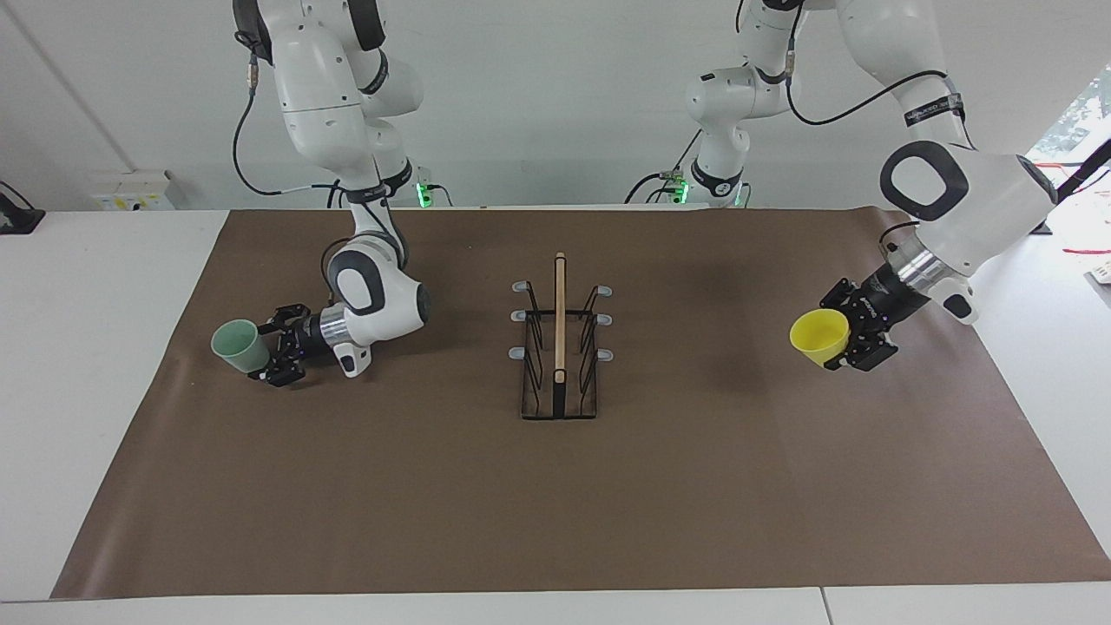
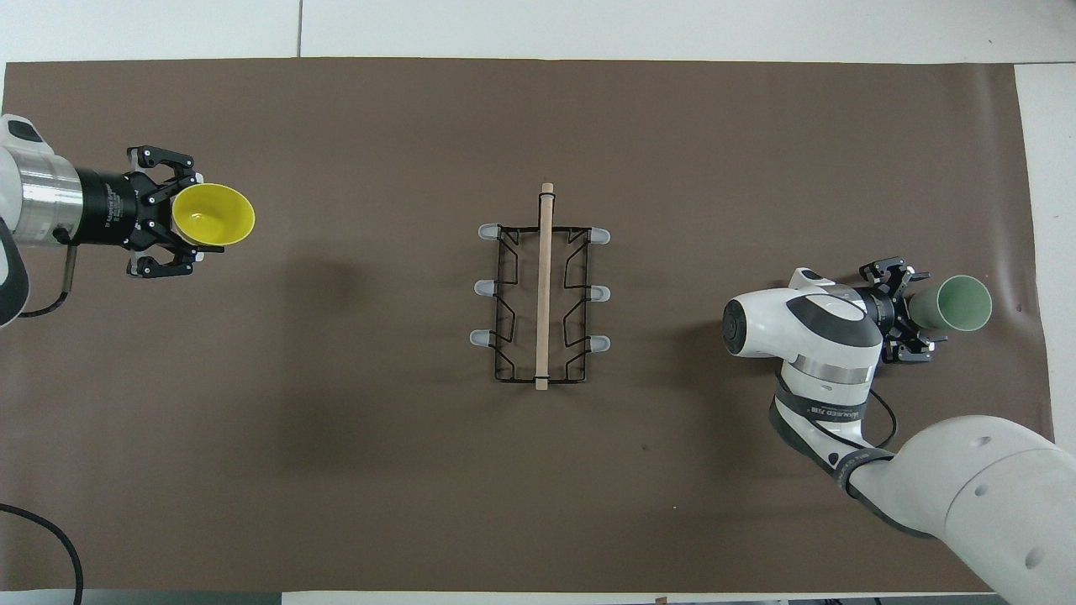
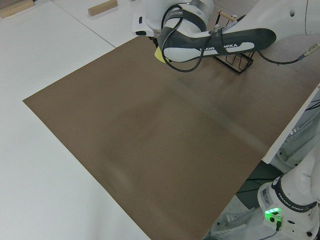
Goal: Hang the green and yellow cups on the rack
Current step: 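Lift the yellow cup with the left gripper while the right gripper lifts green, then hang the yellow cup on the rack peg with the left gripper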
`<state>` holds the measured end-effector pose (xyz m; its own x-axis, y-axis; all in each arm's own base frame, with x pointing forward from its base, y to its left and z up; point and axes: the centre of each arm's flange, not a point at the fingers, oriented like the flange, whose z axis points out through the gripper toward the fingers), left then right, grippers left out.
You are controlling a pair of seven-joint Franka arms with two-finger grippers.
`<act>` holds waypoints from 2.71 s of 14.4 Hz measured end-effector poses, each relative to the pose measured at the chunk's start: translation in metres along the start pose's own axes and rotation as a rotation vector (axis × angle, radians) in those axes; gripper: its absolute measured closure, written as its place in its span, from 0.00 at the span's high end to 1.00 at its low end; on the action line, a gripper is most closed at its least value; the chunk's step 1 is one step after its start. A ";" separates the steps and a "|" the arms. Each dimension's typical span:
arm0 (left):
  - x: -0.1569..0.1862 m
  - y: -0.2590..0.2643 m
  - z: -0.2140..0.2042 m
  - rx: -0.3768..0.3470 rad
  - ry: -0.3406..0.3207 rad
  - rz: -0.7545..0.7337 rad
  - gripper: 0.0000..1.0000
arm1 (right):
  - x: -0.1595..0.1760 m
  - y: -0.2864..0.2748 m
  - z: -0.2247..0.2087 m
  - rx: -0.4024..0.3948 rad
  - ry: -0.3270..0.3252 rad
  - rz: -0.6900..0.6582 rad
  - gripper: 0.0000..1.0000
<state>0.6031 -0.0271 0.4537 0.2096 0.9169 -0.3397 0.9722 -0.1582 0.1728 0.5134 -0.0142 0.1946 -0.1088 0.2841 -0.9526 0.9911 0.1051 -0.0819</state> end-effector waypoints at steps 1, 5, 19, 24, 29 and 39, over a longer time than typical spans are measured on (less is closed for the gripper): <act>-0.021 0.002 0.003 0.020 0.043 0.037 0.69 | 0.000 -0.001 0.003 0.005 0.000 -0.001 1.00; -0.127 -0.001 0.029 0.104 0.289 0.232 0.69 | -0.002 -0.002 0.010 0.002 -0.013 0.013 1.00; -0.350 -0.116 0.126 0.107 0.934 0.580 0.69 | -0.060 0.024 -0.031 -0.003 -0.020 0.243 0.68; -0.373 -0.139 0.141 0.027 1.024 0.592 0.69 | -0.134 0.039 -0.060 0.086 0.118 0.416 0.68; -0.390 -0.161 0.178 0.026 1.081 0.675 0.69 | -0.215 0.027 -0.099 0.254 0.352 0.607 0.68; -0.418 -0.180 0.186 -0.027 1.070 0.697 0.71 | -0.244 0.031 -0.094 0.740 0.934 0.802 0.68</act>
<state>0.3594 -0.4501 0.3930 0.4715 0.4819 0.7385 0.6857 -0.7270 0.0366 0.5630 0.0096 0.4520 0.7661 0.5685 -0.2999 0.5875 -0.8086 -0.0321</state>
